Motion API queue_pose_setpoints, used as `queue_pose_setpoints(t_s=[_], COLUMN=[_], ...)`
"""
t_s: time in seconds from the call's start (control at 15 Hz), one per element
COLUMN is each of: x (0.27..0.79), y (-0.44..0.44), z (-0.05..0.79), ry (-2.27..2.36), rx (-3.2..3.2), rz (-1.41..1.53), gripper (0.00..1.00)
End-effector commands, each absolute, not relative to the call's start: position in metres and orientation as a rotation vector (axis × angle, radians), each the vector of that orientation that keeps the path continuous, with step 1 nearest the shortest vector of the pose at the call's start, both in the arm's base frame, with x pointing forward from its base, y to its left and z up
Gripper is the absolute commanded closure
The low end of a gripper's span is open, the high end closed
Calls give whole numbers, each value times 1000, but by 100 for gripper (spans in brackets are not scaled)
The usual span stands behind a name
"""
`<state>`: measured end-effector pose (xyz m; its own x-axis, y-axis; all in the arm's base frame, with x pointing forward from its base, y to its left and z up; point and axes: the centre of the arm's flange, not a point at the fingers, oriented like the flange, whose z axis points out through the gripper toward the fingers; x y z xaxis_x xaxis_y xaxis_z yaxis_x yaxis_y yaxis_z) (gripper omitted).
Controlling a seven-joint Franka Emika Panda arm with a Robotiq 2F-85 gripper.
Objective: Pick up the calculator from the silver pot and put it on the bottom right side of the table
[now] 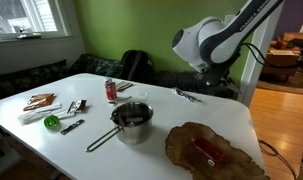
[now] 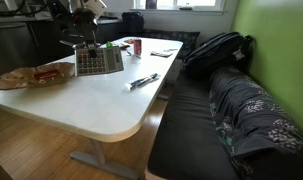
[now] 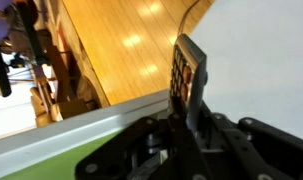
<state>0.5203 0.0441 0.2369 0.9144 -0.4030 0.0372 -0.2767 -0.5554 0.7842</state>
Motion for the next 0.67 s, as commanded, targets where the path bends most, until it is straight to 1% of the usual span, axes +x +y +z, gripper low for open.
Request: queue_pose_setpoints(t_s=[0.0, 0.07, 0.13, 0.33, 0.4, 0.6], x=[495, 507, 506, 508, 508, 514], y=[16, 25, 22, 25, 26, 4], z=[232, 232, 230, 231, 231, 200], ry=[-569, -533, -541, -539, -537, -538], rx=[2075, 2110, 2105, 2110, 2111, 2092], rz=[-241, -238, -244, -237, -235, -234], gripper=[96, 96, 82, 82, 96, 96])
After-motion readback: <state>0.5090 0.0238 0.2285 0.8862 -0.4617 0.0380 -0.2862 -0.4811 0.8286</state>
